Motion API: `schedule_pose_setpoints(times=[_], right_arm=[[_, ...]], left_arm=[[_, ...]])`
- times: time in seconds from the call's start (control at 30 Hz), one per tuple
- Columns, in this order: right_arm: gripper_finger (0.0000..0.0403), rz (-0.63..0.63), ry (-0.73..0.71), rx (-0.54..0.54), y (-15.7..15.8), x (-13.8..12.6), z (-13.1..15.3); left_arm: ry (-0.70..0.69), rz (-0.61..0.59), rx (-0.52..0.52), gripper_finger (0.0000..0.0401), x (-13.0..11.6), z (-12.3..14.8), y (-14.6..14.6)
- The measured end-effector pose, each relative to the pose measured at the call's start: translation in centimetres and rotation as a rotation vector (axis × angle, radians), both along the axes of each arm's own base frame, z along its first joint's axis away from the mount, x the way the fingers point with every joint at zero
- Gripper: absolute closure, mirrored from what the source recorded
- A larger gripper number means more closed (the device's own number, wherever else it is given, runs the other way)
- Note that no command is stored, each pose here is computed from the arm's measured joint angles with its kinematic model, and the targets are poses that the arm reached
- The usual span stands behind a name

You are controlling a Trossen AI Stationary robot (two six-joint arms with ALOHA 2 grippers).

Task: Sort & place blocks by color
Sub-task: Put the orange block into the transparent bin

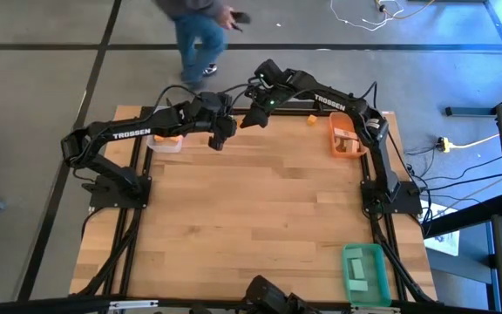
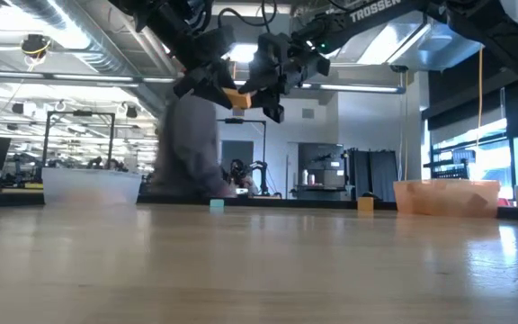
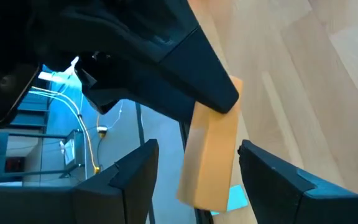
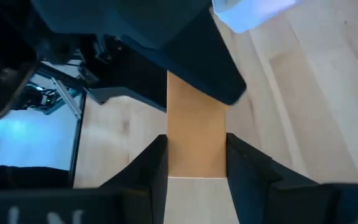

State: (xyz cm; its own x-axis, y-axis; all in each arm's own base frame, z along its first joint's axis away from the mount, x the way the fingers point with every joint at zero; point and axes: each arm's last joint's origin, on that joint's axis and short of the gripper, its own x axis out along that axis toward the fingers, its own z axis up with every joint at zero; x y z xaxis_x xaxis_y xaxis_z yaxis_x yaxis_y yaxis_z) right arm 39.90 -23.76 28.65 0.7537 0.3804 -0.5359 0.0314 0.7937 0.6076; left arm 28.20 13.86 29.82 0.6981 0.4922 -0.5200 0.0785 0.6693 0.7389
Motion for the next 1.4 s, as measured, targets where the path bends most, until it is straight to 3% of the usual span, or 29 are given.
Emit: schedule_pose_setpoints(times=[0.3,0.7,1.03,1.23,1.4], right_arm=[[0.0279,0.012,-0.010,0.011,0.0,0.0,0.0],[0.0279,0.014,-0.010,0.041,0.0,-0.1,0.1],[0.0275,0.005,-0.022,0.066,-0.2,-0.1,0.3],[0.0196,-0.016,-0.023,0.077,-0.7,-0.4,0.3],[0.0174,-0.055,-0.025,0.076,-2.3,-1.4,0.3]], left_arm=[[0.006,0.020,0.010,0.0208,0.0,0.0,0.1],[0.026,0.015,0.025,0.0348,-0.1,-0.1,0.0],[0.030,0.025,-0.004,0.0350,-0.1,-0.3,0.0],[0.062,0.110,-0.128,0.0354,-0.8,-1.1,0.0],[0.045,0.266,-0.220,0.0354,-2.0,-1.2,0.9]])
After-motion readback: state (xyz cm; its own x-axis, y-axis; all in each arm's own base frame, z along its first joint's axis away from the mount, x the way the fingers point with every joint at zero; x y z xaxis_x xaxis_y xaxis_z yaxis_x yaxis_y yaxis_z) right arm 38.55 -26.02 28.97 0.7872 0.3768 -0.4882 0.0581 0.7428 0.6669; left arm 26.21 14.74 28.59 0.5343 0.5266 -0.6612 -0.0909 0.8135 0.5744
